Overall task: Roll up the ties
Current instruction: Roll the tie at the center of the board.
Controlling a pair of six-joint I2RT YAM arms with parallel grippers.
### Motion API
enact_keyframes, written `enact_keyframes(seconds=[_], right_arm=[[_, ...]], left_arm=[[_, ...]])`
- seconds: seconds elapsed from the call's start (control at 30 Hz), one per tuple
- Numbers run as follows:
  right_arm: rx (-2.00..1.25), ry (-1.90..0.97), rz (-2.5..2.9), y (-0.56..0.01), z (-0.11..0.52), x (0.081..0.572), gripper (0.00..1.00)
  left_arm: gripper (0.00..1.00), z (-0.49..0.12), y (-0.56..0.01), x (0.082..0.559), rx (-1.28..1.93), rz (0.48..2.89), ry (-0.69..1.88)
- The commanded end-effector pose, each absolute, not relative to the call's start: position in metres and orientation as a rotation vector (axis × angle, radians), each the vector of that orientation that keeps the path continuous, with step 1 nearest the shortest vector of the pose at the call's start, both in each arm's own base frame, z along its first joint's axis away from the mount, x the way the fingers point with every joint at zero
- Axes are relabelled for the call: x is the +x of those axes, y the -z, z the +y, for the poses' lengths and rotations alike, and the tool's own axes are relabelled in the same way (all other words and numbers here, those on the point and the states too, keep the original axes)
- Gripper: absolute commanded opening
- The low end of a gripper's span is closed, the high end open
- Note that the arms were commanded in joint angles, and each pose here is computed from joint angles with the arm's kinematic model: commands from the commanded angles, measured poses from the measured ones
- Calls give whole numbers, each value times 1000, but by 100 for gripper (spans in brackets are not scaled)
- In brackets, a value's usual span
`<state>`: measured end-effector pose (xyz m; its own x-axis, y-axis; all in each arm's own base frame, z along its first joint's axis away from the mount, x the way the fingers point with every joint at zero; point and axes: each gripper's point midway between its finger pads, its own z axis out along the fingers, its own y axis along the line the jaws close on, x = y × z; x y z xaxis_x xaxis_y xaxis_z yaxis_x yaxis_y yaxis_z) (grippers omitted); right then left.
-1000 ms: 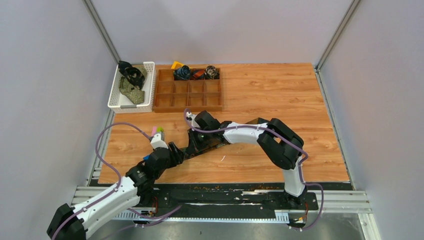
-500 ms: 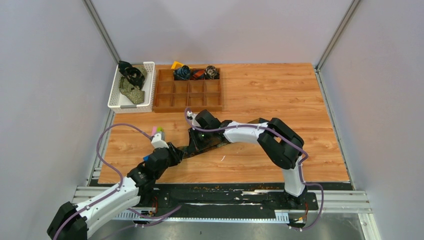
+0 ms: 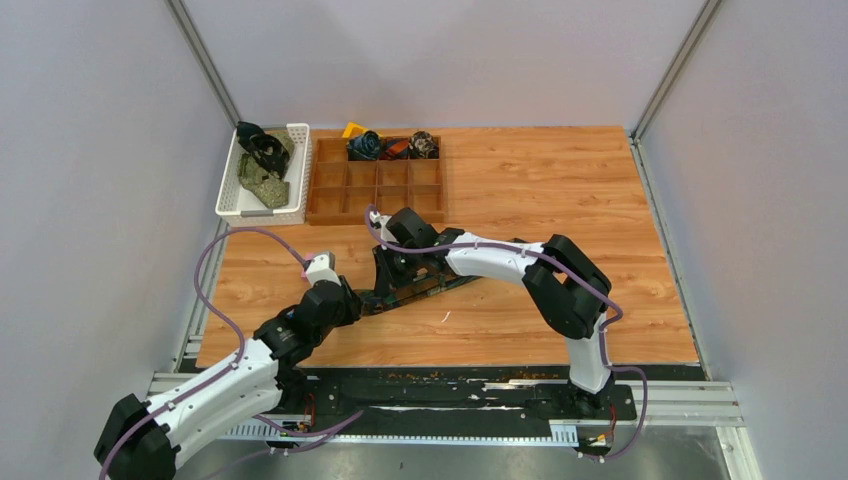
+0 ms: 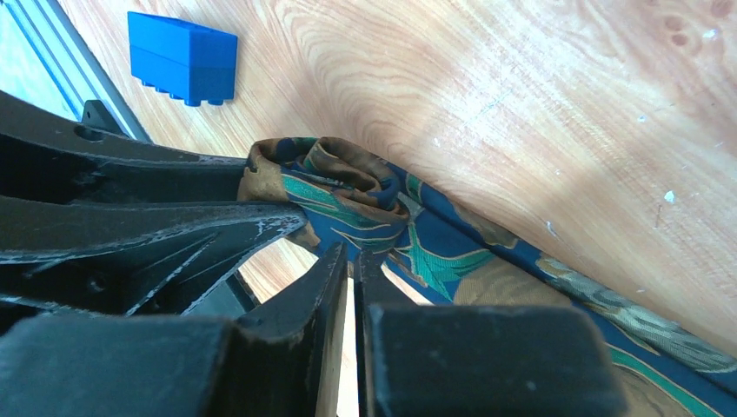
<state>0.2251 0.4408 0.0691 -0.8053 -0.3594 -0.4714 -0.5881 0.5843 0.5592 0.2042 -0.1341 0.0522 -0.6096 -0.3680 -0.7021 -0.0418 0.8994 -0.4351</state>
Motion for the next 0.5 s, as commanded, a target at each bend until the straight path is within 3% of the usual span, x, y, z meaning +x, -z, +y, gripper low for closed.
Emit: enact_keyframes(seconds=[0.0,0.47], right_arm=[[-781,-1045,2430,-95,446,236,10],[-827,-1144,2430,-79,477,226,8]], left_arm=[[24,-119,-65,206,-264,2222,342],[22,-110,-76,203,-220,2291,226]])
